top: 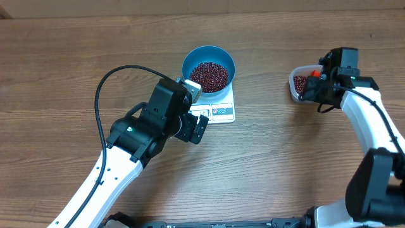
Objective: Scoop item into bowl and weigh 150g on scale
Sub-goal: 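Lower the red scoop into the tub beans and drag to refill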
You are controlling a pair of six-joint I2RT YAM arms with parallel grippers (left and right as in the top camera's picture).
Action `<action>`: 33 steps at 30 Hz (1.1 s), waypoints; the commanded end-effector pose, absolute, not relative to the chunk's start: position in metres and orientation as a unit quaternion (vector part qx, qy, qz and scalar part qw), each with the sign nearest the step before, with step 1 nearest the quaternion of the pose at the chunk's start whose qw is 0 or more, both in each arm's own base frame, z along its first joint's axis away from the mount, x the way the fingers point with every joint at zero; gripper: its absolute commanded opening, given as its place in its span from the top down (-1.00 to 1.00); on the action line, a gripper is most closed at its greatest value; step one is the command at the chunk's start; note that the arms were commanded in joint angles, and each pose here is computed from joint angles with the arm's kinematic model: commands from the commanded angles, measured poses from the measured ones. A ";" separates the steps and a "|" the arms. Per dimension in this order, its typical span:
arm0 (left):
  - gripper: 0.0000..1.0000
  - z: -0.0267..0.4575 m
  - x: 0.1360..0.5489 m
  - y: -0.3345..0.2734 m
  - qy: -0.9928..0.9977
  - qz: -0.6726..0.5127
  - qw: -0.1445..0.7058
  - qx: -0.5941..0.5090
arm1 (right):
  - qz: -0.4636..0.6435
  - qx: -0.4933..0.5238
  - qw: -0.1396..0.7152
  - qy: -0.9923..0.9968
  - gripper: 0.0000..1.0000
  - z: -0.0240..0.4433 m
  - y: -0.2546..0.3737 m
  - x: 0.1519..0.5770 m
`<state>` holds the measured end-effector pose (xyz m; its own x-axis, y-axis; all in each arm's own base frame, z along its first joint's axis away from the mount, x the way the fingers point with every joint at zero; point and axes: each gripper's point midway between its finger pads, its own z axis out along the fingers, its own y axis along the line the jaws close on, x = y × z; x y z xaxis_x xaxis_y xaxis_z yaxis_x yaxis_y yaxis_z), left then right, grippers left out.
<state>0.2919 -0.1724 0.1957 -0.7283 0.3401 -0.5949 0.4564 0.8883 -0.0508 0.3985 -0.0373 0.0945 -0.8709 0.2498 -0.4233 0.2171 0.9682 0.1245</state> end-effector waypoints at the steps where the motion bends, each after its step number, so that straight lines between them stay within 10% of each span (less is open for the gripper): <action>1: -0.99 0.192 0.291 -0.173 0.924 -0.097 0.294 0.224 | 0.075 0.113 0.282 0.950 0.92 0.139 -0.025 0.403; 33: -0.99 0.192 0.291 -0.173 0.924 -0.097 0.294 0.224 | 0.239 -0.108 0.335 0.905 0.92 0.175 0.025 0.394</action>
<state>0.2918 -0.1725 0.1957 -0.7281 0.3404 -0.5949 0.4567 0.8881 -0.0508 0.3946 0.0230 0.1647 -0.7899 0.0130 -0.6131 -0.2891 0.8738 0.3910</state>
